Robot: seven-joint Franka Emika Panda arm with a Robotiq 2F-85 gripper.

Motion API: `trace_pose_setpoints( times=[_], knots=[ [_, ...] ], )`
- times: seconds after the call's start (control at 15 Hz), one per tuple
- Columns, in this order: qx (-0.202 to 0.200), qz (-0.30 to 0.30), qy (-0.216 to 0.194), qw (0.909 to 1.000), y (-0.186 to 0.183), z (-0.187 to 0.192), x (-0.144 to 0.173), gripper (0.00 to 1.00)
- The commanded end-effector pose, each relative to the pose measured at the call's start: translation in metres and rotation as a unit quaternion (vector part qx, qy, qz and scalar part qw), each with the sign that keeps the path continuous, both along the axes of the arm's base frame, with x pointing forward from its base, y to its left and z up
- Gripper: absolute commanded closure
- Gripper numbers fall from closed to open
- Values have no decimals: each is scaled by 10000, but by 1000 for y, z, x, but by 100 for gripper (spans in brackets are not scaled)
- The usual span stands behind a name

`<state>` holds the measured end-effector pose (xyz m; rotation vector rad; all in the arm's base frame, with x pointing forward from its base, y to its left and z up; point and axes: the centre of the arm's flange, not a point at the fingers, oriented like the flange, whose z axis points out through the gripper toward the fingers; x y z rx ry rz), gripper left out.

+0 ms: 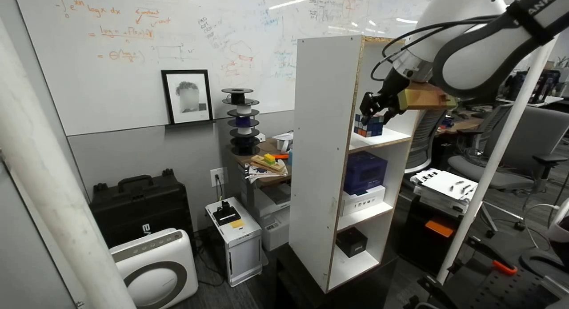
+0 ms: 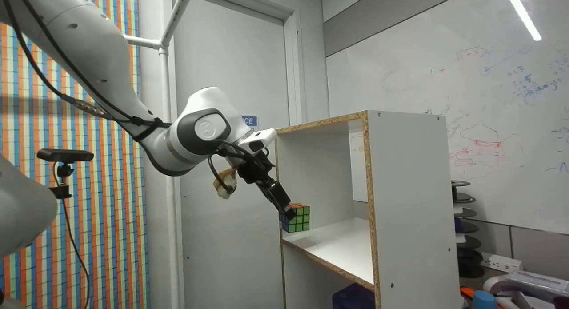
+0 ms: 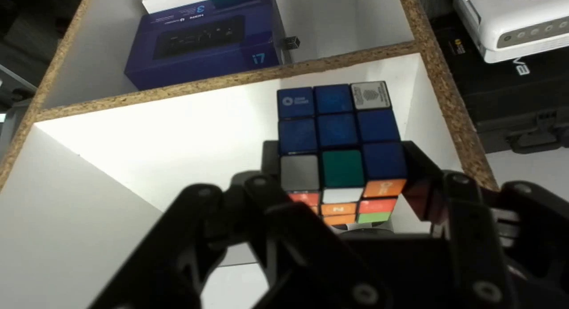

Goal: Move the cube to the top of the shelf

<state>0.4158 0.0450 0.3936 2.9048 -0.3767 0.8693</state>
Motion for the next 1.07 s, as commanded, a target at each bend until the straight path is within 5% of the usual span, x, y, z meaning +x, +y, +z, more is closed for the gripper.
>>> trace_pose_setpoints(
  times=[0.0,0.47,1.0],
  knots=[
    [-230,72,-65,9997,6,61,-52,61],
    [-431,41,452,9980,26,122,-95,61],
    [-594,98,-832,9947,42,204,-93,61]
  ],
)
